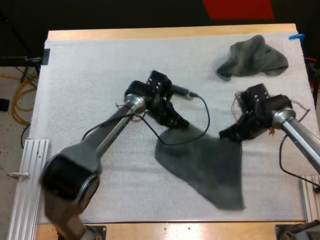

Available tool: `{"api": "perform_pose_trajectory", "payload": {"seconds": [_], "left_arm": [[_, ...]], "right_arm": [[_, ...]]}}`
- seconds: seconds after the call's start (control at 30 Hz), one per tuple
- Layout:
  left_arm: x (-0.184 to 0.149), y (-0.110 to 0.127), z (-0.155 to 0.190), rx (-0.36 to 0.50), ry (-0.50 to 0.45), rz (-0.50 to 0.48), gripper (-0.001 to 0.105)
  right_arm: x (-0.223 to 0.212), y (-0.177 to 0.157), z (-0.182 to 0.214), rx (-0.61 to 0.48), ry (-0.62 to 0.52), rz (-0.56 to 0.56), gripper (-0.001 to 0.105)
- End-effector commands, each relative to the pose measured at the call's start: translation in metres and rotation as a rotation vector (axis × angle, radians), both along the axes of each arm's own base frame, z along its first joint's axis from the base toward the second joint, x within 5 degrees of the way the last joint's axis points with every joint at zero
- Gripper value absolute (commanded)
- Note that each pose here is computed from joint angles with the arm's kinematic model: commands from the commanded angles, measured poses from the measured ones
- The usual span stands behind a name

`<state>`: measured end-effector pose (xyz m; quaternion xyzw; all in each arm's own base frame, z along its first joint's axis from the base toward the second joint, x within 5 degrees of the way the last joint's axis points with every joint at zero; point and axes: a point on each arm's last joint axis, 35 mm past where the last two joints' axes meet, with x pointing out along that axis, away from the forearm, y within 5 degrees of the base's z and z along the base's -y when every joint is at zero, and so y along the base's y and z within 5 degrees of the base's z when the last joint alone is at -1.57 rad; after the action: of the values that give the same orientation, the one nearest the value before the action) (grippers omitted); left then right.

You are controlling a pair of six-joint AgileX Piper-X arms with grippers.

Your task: Pick towel from pile fold and stack

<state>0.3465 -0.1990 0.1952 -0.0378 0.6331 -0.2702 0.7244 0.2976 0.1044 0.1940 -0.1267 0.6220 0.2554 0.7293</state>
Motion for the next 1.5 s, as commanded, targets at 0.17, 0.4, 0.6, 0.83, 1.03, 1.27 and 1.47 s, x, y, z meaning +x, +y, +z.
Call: {"api": "perform_pose_trajectory", "payload": {"seconds": [0.17,0.4,0.6,0.83,1.03,1.27,1.47], "left_arm": [[-0.018,0.011,0.098,-0.088,-0.292,0.019,0.0],[-0.046,0.029,0.193,-0.172,-0.528,0.054,0.0],[-0.079,0.047,0.236,-0.19,-0.579,0.063,0.0],[-0.116,0.068,0.255,-0.125,-0.58,0.093,0.0],[-0.155,0.075,0.256,-0.084,-0.439,0.086,0.0],[-0.181,0.063,0.248,-0.031,-0.355,0.059,0.0],[-0.184,0.052,0.199,0.081,-0.245,0.045,0.0]], "right_arm": [[0.012,0.001,0.082,0.038,-0.341,0.03,0.0],[-0.002,-0.004,0.16,0.105,-0.569,0.021,0.0],[-0.03,0.009,0.202,0.17,-0.67,0.09,0.0],[-0.066,0.02,0.222,0.201,-0.688,0.162,0.0],[-0.096,0.022,0.225,0.204,-0.609,0.218,0.0],[-0.124,0.033,0.217,0.245,-0.419,0.302,0.0],[-0.123,0.041,0.205,0.216,-0.34,0.305,0.0]]}}
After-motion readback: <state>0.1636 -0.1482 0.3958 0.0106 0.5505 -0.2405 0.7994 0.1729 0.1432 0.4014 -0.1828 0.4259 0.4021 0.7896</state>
